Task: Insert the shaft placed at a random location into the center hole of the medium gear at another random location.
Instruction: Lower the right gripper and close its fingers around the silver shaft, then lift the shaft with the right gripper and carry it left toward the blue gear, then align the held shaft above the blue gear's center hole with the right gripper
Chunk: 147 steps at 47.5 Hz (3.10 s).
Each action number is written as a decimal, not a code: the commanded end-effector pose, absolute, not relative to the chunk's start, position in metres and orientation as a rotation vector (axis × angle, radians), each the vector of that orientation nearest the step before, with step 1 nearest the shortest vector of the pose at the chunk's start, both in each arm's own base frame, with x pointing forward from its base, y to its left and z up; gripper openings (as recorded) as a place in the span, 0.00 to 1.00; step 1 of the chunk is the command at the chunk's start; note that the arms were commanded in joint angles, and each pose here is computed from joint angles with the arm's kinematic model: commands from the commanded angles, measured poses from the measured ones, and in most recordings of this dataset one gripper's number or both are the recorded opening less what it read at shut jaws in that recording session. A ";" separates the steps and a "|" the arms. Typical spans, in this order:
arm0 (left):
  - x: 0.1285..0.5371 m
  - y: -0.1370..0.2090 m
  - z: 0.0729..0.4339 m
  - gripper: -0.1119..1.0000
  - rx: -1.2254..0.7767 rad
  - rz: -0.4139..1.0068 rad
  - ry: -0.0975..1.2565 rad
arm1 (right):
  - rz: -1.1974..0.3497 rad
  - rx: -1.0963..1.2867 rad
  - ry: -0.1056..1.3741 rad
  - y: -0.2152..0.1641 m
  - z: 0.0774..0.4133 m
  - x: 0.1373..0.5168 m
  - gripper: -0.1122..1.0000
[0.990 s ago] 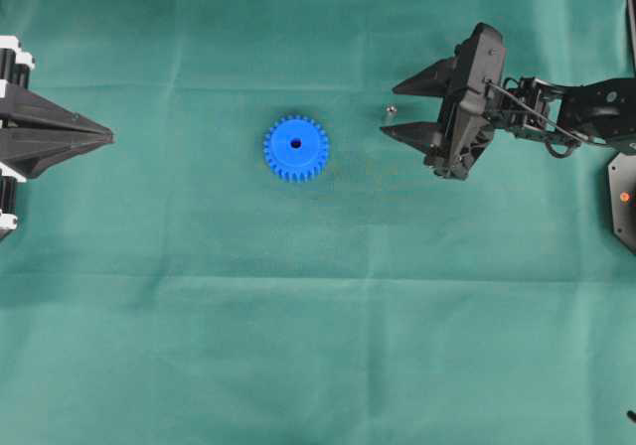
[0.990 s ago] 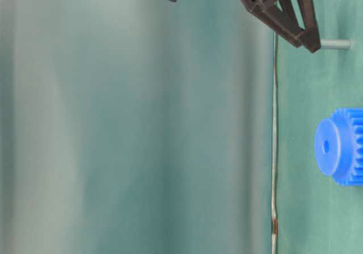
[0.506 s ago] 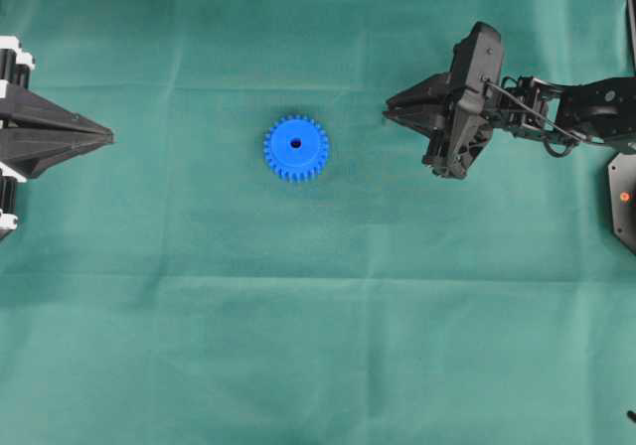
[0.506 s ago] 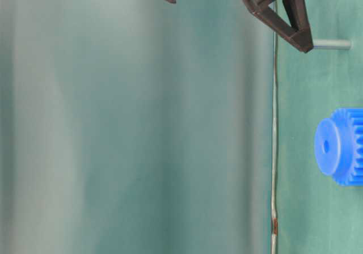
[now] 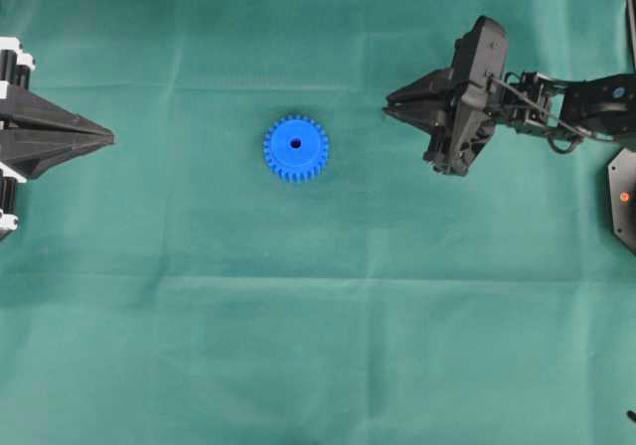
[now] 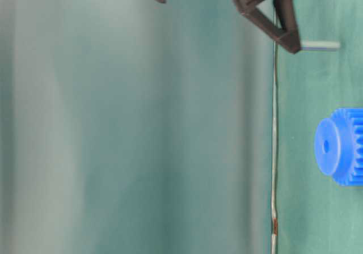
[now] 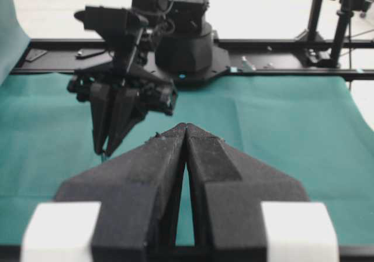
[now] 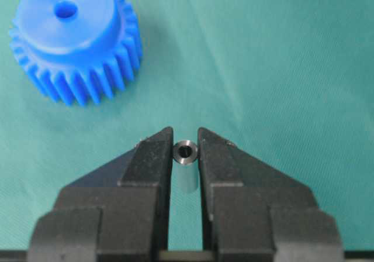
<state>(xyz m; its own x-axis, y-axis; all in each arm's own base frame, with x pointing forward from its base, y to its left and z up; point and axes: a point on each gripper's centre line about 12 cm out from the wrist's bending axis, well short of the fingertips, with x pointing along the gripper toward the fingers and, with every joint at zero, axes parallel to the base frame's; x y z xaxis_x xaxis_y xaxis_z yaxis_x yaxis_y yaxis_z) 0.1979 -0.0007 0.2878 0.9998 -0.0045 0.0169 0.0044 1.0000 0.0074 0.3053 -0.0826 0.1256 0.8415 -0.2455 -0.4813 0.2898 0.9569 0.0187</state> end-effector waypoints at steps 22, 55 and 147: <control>0.200 -0.001 0.296 0.10 0.009 -0.006 -0.031 | -0.278 0.091 0.440 -0.084 0.180 0.311 0.21; 0.200 -0.001 0.296 0.10 0.007 -0.006 -0.032 | -0.227 0.082 0.426 -0.074 0.184 0.345 0.21; 0.200 -0.001 0.296 0.10 0.006 -0.007 -0.029 | -0.146 0.081 0.460 -0.052 0.160 0.422 0.21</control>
<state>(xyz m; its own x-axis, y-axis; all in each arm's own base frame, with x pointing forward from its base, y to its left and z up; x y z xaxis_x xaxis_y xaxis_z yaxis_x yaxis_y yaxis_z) 0.1982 -0.0009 0.2864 1.0000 -0.0059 0.0061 0.0059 1.0000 0.0028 0.4186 -0.0509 0.1493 0.8717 -0.1177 -0.4758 0.1490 0.9884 0.0285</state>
